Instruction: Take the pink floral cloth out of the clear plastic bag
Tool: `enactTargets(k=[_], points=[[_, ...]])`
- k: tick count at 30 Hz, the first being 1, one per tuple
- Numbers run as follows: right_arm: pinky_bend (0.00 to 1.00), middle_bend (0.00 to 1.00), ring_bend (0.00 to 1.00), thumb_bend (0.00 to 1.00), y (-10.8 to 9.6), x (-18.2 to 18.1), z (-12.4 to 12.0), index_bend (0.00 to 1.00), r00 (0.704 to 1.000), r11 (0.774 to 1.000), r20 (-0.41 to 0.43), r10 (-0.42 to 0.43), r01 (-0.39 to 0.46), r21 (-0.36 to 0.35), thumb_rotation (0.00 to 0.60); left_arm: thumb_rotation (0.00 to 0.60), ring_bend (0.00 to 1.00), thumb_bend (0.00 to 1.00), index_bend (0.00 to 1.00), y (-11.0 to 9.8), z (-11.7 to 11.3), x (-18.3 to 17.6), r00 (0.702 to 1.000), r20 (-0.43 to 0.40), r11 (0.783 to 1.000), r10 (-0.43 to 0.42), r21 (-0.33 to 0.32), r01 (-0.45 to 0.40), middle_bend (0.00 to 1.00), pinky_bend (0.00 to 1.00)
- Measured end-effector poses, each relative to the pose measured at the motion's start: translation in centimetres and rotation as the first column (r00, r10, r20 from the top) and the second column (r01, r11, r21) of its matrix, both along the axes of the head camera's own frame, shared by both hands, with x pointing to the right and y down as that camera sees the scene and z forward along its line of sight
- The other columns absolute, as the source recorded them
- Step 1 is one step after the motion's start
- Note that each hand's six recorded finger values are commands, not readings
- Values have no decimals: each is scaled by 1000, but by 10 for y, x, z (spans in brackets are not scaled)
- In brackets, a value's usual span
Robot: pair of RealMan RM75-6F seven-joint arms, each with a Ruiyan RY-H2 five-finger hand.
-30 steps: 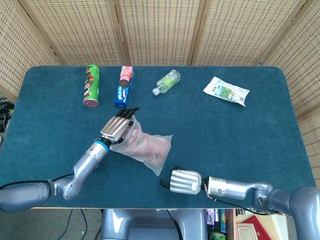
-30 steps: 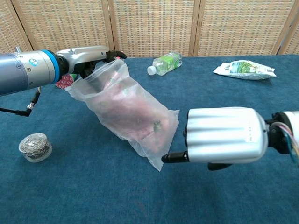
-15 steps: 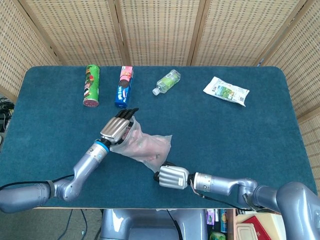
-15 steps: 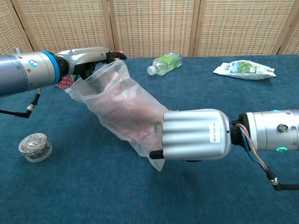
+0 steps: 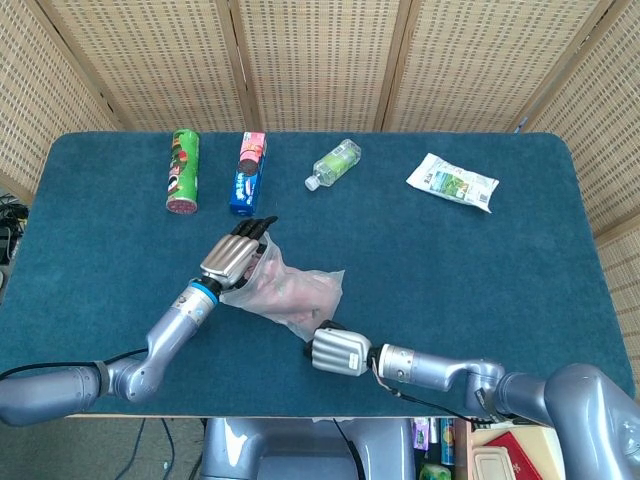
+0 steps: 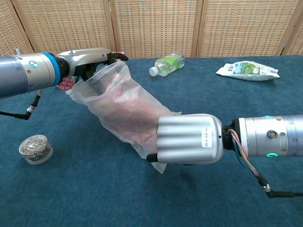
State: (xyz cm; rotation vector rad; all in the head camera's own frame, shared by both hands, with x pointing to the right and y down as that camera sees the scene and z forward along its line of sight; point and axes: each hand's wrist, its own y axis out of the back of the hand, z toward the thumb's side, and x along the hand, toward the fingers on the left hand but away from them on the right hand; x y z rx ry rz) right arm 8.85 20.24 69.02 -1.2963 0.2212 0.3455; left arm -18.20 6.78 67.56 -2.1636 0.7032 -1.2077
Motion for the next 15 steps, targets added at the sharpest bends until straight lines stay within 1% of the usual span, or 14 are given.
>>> enactTargets(k=[10,15], points=[[1000,933,860,310,-1,-12,7,391,1000,1000,2,6,-6,3,600,600,0,393,661,-1,-1,0,1000,-5,1000,-7,-1,7,0,0],[1000,933,860,310,0,-17,10,391,1000,1000,5,4,-4,1,600,600,0,393,661,0,0,-1,1000,-12,1000,-15,-11,15,0,0]])
